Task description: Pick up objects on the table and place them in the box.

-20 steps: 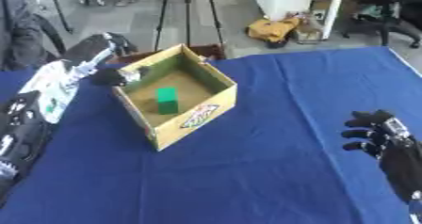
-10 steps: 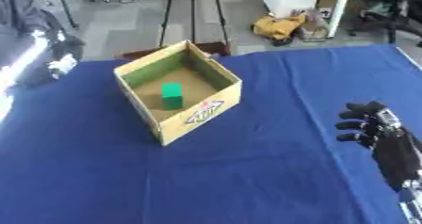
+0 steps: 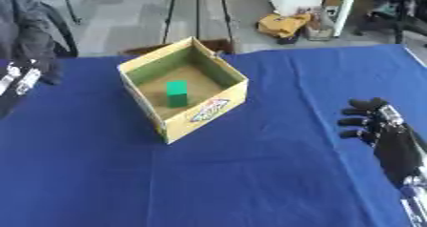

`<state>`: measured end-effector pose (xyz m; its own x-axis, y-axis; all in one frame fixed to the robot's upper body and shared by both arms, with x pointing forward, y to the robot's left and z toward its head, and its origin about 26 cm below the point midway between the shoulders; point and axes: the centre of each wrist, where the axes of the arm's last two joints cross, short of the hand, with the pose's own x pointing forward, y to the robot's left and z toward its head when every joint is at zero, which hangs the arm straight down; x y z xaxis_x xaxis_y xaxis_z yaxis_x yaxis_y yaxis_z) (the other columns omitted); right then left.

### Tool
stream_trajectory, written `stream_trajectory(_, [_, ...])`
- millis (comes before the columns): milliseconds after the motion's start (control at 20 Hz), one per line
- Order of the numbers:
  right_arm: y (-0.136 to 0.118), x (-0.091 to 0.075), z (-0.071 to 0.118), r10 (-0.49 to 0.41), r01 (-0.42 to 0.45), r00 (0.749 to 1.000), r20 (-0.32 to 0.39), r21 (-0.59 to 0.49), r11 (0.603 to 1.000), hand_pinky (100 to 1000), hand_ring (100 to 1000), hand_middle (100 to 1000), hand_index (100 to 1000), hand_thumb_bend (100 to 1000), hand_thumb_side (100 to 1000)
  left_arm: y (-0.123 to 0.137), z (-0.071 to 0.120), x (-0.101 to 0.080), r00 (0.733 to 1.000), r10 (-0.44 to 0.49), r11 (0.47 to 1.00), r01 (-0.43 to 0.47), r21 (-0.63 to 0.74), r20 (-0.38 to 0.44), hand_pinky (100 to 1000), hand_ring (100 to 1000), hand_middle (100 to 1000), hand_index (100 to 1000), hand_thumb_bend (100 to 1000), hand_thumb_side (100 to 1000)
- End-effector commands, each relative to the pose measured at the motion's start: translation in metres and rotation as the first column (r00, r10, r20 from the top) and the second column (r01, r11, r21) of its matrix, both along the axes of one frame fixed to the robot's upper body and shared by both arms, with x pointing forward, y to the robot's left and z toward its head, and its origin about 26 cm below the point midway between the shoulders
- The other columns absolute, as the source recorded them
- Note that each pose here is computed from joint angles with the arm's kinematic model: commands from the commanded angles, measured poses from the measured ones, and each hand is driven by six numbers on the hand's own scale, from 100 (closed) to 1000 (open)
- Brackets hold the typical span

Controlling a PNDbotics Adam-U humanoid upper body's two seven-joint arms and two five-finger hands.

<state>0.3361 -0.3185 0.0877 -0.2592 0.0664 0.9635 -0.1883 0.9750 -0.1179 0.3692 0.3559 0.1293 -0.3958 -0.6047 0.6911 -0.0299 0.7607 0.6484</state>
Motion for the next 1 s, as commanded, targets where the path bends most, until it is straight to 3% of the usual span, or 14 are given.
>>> stream_trajectory(50, [-0.006,0.0,0.011,-0.007,0.007,1.0,0.028,-0.014,1.0,610,691,687,818,100,907,0.004,0.014,-0.001,0.999,0.004,1.0,-0.004,-0.006,0.037,670,588,592,750,100,1000])
stream_trajectory(150, [-0.006,0.0,0.011,-0.007,0.007,1.0,0.028,-0.014,1.0,610,691,687,818,100,907,0.004,0.014,-0.001,0.999,0.004,1.0,-0.004,-0.008,0.036,670,588,592,750,100,1000])
stream_trajectory(400, [-0.006,0.0,0.012,-0.016,0.016,0.999,0.036,-0.006,1.0,611,692,687,818,100,906,0.0,-0.007,-0.01,1.0,0.022,0.992,-0.021,-0.123,0.007,658,584,587,749,150,1000])
stream_trajectory(1000, [-0.007,0.0,0.012,-0.022,0.022,0.999,0.038,-0.003,1.0,610,692,687,818,100,906,-0.001,-0.019,-0.016,0.999,0.021,0.982,-0.026,-0.187,-0.03,656,579,584,746,160,1000])
